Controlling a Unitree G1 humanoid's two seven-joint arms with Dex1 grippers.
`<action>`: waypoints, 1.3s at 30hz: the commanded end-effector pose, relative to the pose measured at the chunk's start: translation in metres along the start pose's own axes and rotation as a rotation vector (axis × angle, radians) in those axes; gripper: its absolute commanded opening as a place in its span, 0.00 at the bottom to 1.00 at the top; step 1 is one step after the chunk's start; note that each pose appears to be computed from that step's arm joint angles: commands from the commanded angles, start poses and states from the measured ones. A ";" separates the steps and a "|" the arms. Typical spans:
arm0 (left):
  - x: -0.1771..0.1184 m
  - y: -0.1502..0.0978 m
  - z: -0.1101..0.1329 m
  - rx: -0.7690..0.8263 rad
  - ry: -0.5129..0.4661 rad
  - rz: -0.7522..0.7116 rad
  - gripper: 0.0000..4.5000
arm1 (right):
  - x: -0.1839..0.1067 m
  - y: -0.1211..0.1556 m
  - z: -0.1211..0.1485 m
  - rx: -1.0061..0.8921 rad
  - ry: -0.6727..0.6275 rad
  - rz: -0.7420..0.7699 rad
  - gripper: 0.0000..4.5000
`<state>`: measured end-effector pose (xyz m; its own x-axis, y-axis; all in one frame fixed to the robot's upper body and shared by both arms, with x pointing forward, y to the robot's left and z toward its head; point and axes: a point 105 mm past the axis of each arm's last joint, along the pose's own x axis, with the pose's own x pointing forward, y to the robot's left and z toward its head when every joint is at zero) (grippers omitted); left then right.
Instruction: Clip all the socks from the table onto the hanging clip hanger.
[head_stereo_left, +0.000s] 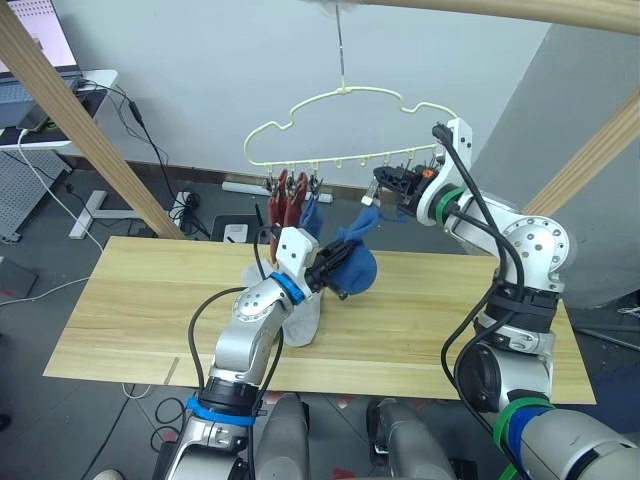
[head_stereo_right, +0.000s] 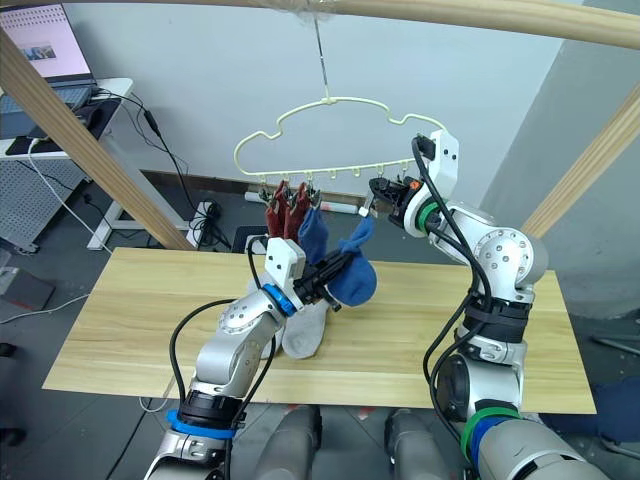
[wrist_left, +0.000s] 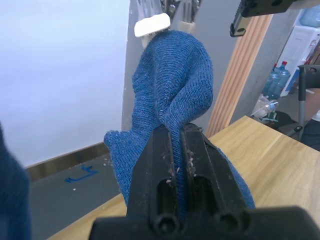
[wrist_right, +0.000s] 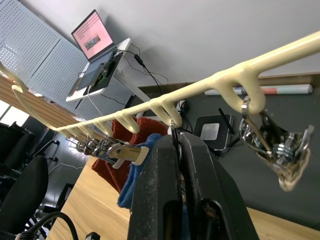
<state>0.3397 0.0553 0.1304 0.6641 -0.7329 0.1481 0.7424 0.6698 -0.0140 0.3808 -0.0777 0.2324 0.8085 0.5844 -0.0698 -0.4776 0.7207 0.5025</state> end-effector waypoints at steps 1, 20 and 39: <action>0.005 0.000 0.014 0.067 -0.051 0.000 0.01 | -0.004 -0.017 -0.011 0.031 0.045 -0.079 0.00; 0.014 -0.009 0.020 0.088 -0.089 -0.042 0.00 | -0.005 -0.016 -0.014 0.039 0.038 -0.081 0.45; 0.005 0.004 -0.005 -0.149 0.068 -0.028 0.80 | -0.060 0.001 -0.014 -0.292 -0.066 0.017 1.00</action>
<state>0.3467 0.0517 0.1208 0.6450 -0.7610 0.0695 0.7626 0.6354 -0.1212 0.3297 -0.1089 0.2138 0.7985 0.5988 -0.0623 -0.5499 0.7675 0.3295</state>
